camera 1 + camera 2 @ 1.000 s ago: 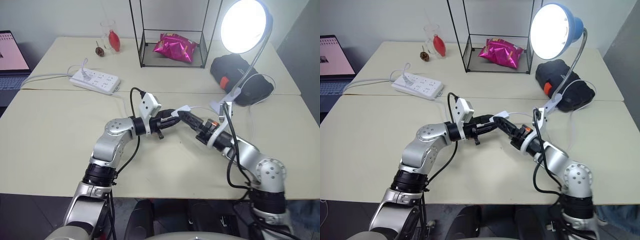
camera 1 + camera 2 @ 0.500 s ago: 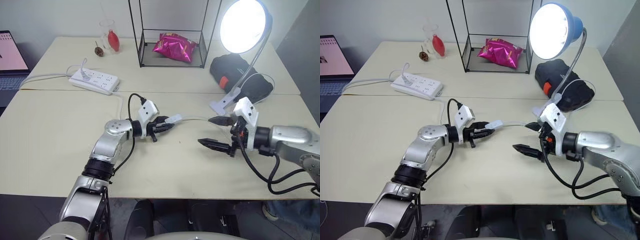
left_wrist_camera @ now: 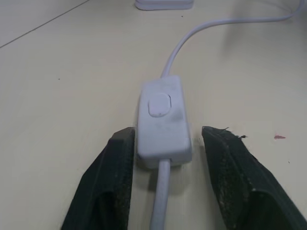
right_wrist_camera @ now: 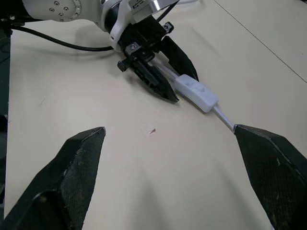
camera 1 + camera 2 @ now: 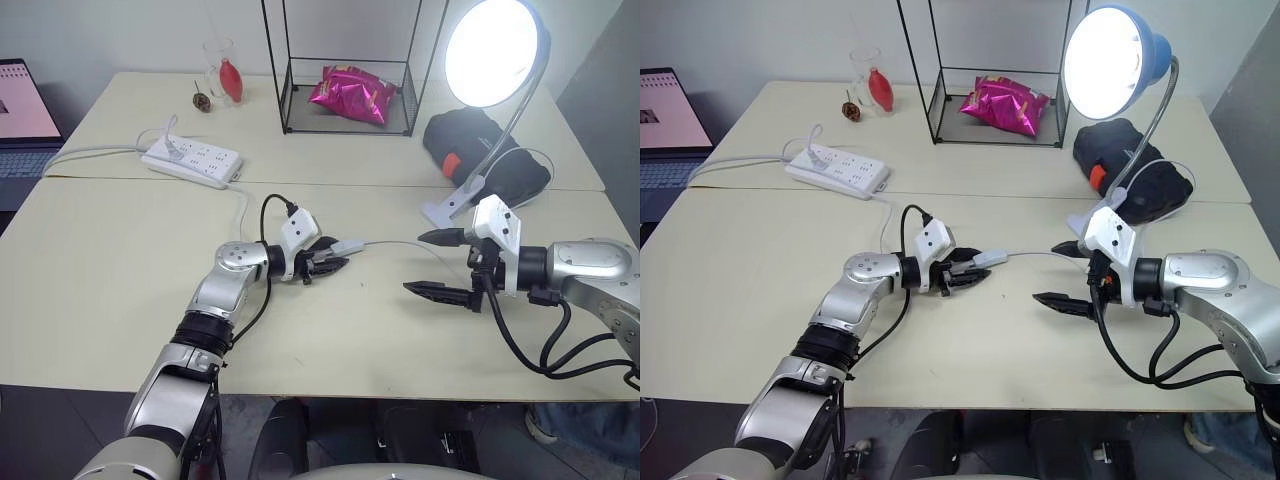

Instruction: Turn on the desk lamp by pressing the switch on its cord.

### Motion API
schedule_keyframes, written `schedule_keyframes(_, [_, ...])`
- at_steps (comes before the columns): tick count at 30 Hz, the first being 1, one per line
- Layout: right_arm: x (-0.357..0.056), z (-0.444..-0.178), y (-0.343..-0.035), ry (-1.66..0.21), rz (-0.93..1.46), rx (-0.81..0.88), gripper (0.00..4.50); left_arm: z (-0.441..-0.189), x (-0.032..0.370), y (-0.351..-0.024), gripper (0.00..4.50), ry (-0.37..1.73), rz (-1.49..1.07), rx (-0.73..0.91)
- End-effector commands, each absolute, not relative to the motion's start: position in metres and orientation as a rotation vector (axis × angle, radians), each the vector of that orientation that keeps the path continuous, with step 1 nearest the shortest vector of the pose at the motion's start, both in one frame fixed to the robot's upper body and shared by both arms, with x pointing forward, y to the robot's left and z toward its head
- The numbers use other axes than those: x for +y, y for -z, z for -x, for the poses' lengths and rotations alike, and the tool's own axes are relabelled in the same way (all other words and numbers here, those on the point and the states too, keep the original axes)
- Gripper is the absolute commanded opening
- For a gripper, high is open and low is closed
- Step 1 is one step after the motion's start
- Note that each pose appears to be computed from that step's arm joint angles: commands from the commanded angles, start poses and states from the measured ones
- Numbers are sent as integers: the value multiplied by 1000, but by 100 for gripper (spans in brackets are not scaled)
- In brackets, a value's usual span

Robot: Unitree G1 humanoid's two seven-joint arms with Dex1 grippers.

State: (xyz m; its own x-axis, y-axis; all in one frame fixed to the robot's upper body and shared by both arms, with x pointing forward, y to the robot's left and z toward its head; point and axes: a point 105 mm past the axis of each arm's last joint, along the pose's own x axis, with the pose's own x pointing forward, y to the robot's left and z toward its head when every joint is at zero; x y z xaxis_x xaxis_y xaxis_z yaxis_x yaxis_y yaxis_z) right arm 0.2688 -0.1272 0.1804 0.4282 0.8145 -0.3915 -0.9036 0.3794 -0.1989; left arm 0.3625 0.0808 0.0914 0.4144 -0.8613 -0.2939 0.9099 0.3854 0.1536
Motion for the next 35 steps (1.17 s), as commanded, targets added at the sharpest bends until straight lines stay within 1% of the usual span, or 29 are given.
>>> schedule_keyframes(1, [-124,-267,-194,-1128,434,181,450,-365,77,-103,337,1149,-342,136])
schedule_keyframes(2, [-124,-267,-194,-1130,435,181,450,-365,77,-103,351,1148,-344,134])
schedule_keyframes(3, [-124,-267,-194,-1132,436,182,450,-366,78,-104,380,1144,-349,125])
schedule_keyframes(5, [-124,-267,-194,-1133,438,183,450,-367,79,-109,419,1130,-363,101])
schedule_keyframes(7, [-125,-267,-195,-1127,445,182,450,-368,80,-118,444,1114,-361,60])
schedule_keyframes(11, [-128,-274,-199,-1082,463,158,450,-370,84,-136,444,1088,-342,4])
schedule_keyframes(15, [-130,-279,-202,-1059,470,144,450,-368,97,-159,444,1047,-332,-45])
schedule_keyframes(18, [-132,-283,-203,-1041,483,137,450,-366,112,-171,444,984,-344,-47])
schedule_keyframes(22, [-140,-287,-211,-1016,510,81,450,-347,140,-196,444,934,-356,-58])
schedule_keyframes(25, [-146,-285,-213,-1022,485,73,450,-337,159,-199,444,897,-410,-26])
schedule_keyframes(29, [-154,-279,-208,-1060,483,84,450,-327,188,-204,444,838,-409,13])
schedule_keyframes(35, [-157,-279,-207,-1090,489,83,450,-314,193,-198,444,850,-393,57])
